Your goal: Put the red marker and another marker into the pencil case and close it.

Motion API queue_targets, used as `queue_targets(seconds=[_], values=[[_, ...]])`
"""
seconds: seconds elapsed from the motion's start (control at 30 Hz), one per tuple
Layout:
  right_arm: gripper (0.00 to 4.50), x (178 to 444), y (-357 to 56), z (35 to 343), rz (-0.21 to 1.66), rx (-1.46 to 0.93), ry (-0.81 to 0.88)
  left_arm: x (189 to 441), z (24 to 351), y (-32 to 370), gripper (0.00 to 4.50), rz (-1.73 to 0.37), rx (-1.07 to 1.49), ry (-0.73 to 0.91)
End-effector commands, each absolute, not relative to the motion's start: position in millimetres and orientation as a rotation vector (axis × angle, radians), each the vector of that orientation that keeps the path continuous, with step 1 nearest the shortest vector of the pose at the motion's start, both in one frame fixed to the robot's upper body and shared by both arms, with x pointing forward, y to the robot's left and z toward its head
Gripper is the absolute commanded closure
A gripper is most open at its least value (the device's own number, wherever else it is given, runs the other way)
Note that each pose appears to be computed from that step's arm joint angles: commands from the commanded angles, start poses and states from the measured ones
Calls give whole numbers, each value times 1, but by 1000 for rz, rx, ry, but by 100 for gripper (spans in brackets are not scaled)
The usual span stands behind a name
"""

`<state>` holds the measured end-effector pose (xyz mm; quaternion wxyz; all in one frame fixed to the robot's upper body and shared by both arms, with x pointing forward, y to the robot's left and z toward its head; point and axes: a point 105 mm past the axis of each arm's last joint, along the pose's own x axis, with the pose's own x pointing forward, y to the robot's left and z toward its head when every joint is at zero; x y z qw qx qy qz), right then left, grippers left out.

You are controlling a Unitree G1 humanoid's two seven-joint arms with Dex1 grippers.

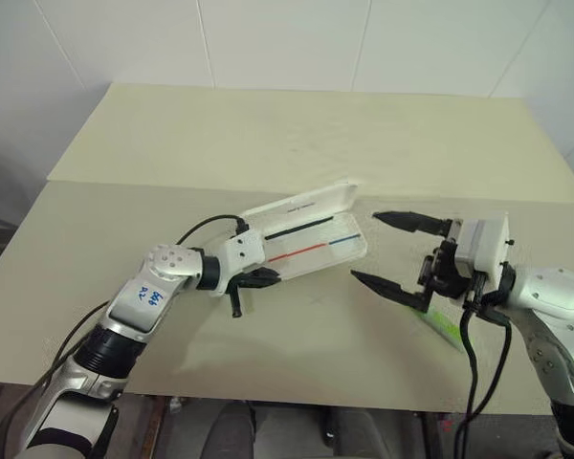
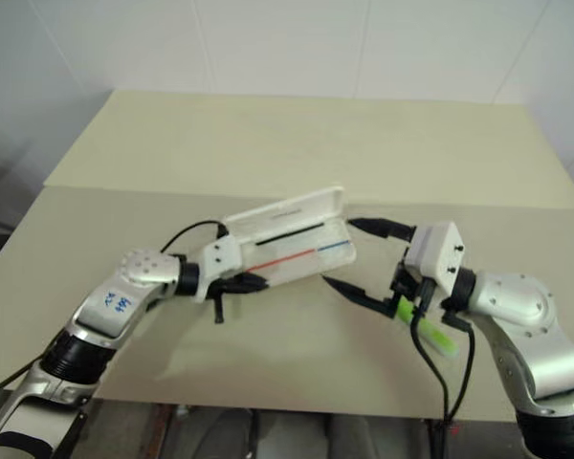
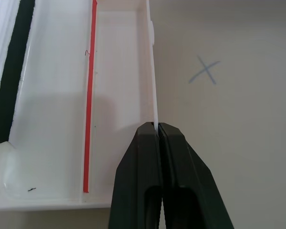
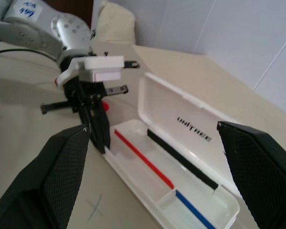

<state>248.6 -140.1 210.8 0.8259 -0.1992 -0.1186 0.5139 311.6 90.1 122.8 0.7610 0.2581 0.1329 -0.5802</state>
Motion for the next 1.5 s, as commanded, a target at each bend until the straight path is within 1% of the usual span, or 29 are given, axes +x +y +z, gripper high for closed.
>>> queue_targets(seconds=[0.03,0.2,0.43,0.8,1.0,1.03,1.07,1.13,1.17,1.23,1.5], values=[[0,240,-155,217,1086,-461,-233,299,128,80,447,-1364,602,281],[0,233,-171,209,1061,-470,-163,288,128,68,447,-1443,600,278],[0,228,-172,207,1036,-457,-152,274,124,61,447,-1537,626,298],[0,225,-167,208,1021,-439,-160,272,118,79,447,-1534,685,376],[0,226,-163,208,1021,-431,-169,273,117,77,447,-1514,667,385],[0,227,-163,209,1022,-430,-170,272,117,76,399,-1516,663,384],[0,227,-163,209,1021,-429,-172,271,117,75,378,-1520,657,386],[0,228,-162,209,1023,-428,-175,270,118,74,319,-1524,651,384],[0,228,-162,209,1025,-428,-176,269,119,72,281,-1526,643,376],[0,228,-161,209,1027,-427,-177,267,122,70,219,-1535,625,370],[0,229,-160,207,1037,-417,-176,255,142,74,219,-1551,533,371]])
